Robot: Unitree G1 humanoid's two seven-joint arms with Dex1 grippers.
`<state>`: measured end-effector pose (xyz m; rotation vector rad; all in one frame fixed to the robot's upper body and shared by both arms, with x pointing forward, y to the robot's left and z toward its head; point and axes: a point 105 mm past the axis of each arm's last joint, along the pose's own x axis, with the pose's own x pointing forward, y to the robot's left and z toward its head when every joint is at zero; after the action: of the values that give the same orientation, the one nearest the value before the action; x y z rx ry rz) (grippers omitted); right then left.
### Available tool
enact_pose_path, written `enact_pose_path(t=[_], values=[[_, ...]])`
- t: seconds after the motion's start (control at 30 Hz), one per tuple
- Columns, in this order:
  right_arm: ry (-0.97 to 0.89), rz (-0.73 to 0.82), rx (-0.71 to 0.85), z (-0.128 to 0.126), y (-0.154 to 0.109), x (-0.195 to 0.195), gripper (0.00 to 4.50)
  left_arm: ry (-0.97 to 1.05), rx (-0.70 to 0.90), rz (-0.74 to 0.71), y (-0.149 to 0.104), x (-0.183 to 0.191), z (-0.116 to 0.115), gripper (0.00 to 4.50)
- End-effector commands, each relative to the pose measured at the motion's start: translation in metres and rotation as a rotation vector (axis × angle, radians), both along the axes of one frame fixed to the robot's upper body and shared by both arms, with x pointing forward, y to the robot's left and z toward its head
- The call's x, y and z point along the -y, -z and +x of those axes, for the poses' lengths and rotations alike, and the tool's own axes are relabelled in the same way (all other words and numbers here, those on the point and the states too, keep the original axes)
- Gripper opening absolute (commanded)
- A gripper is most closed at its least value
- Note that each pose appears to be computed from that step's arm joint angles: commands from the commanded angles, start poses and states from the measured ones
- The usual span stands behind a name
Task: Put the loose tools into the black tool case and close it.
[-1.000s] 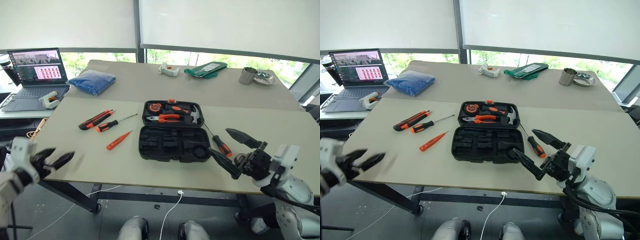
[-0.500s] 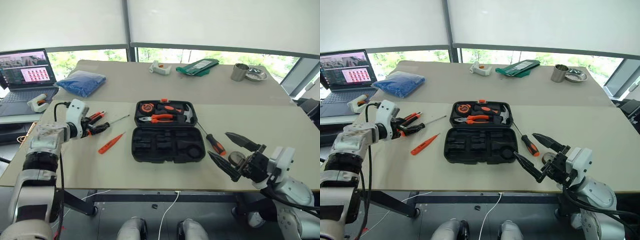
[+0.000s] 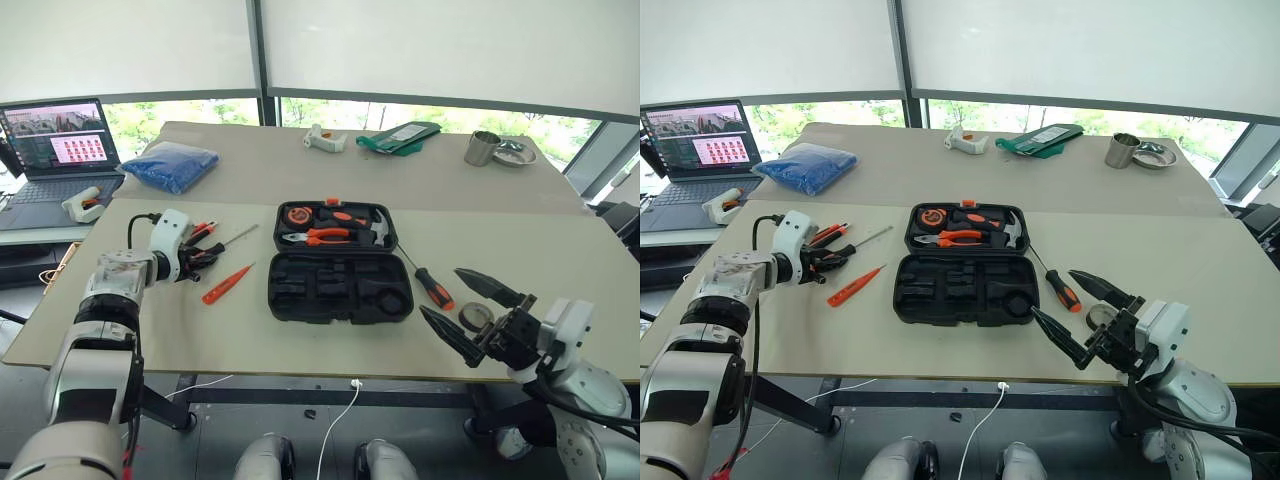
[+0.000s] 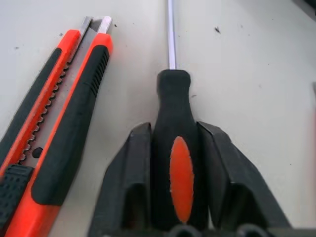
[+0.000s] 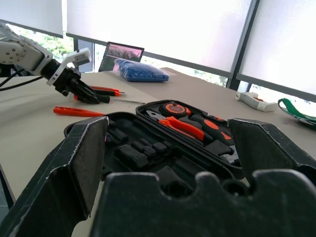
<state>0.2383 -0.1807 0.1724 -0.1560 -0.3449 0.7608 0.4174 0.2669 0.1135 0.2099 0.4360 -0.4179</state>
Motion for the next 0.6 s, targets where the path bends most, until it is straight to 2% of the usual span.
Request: enact_pose_path(t=[0.03, 0.2, 0.33, 0.43, 0.6], values=[[-0.002, 0.0, 0.08, -0.001, -0.015, -0.002, 4.5, 0.08, 0.184, -0.076, -0.035, 0.01, 0.005, 0.91], [0.009, -0.002, 0.103, 0.003, -0.021, 0.004, 4.5, 0.254, 0.388, -0.083, -0.075, 0.026, -0.002, 0.91], [-0.014, -0.031, 0.06, 0.006, -0.025, 0.015, 4.5, 0.547, 0.467, 0.047, -0.097, 0.072, -0.014, 0.91], [-0.046, -0.104, 0.015, 0.012, -0.026, 0.022, 4.5, 0.752, 0.478, 0.164, -0.097, 0.111, -0.023, 0.91], [-0.096, -0.165, -0.032, 0.03, -0.028, 0.022, 4.5, 0.925, 0.41, 0.322, -0.067, 0.16, -0.023, 0.91]])
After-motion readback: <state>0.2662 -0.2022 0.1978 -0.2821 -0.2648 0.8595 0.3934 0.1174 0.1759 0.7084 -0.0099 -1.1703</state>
